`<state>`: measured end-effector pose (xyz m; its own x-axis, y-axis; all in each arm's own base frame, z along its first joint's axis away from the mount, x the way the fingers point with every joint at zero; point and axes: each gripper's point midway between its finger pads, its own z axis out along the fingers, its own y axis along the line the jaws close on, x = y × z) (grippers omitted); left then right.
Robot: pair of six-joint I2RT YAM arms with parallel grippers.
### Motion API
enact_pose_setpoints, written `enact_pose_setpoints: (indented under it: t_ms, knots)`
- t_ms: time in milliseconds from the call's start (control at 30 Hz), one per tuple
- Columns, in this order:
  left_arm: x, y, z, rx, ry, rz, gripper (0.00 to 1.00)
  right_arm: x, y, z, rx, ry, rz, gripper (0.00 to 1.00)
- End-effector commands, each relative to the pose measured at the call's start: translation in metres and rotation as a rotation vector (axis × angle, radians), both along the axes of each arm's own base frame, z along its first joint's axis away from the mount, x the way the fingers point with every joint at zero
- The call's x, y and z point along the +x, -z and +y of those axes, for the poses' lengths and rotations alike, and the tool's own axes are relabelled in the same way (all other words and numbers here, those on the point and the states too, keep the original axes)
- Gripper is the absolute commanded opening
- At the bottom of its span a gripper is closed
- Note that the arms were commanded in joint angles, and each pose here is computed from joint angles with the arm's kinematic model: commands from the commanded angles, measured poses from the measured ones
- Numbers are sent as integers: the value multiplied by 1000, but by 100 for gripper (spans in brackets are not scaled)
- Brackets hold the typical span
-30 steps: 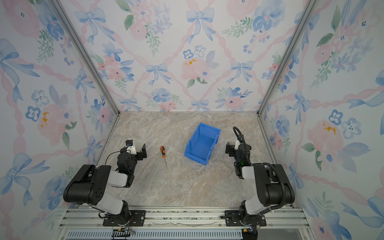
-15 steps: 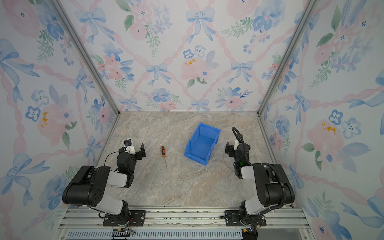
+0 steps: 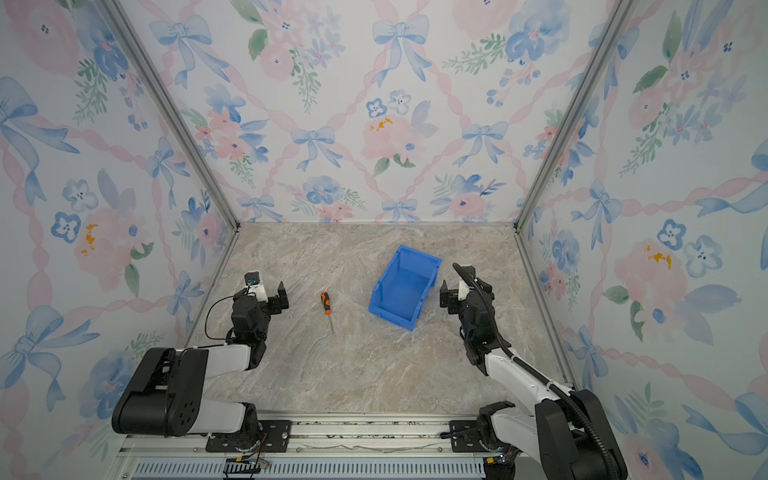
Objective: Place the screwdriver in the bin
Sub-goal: 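Move the left gripper over the orange-handled screwdriver while the right arm shifts slightly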
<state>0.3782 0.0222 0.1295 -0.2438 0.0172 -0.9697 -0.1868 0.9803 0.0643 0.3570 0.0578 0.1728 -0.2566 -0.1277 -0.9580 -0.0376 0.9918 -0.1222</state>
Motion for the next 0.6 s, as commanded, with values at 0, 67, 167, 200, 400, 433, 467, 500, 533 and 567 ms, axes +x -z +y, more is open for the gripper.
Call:
enact_pose_setpoints:
  t_ms: [0, 67, 167, 200, 400, 433, 467, 500, 533, 567]
  knots:
    - [0, 2, -3, 3, 5, 88, 98, -13, 6, 6, -71, -13, 83, 97]
    - [1, 1, -7, -6, 18, 140, 98, -21, -4, 21, -83, -65, 74, 97]
    - [0, -3, -7, -91, -30, 200, 97, -30, -18, 31, -70, -95, 49, 97]
    - [0, -4, -11, -120, -24, 218, 98, -31, -21, 30, -53, -80, 48, 97]
    - [-2, -13, -50, -223, 17, 318, 97, -39, -34, 5, 19, 114, 247, 97]
    - [-2, -14, -57, -238, 30, 323, 98, -41, -33, 7, 19, 104, 287, 97]
    - [-1, -15, -62, -258, 41, 331, 97, -42, -34, 11, 23, 93, 304, 97]
    - [0, -16, -67, -289, 40, 346, 97, -44, -35, 15, 32, 74, 311, 97]
    - [3, -22, -71, -319, 39, 352, 98, -46, -37, 20, 46, 49, 306, 97]
    - [4, -22, -76, -342, 37, 377, 98, -48, -38, 24, 64, 26, 295, 97]
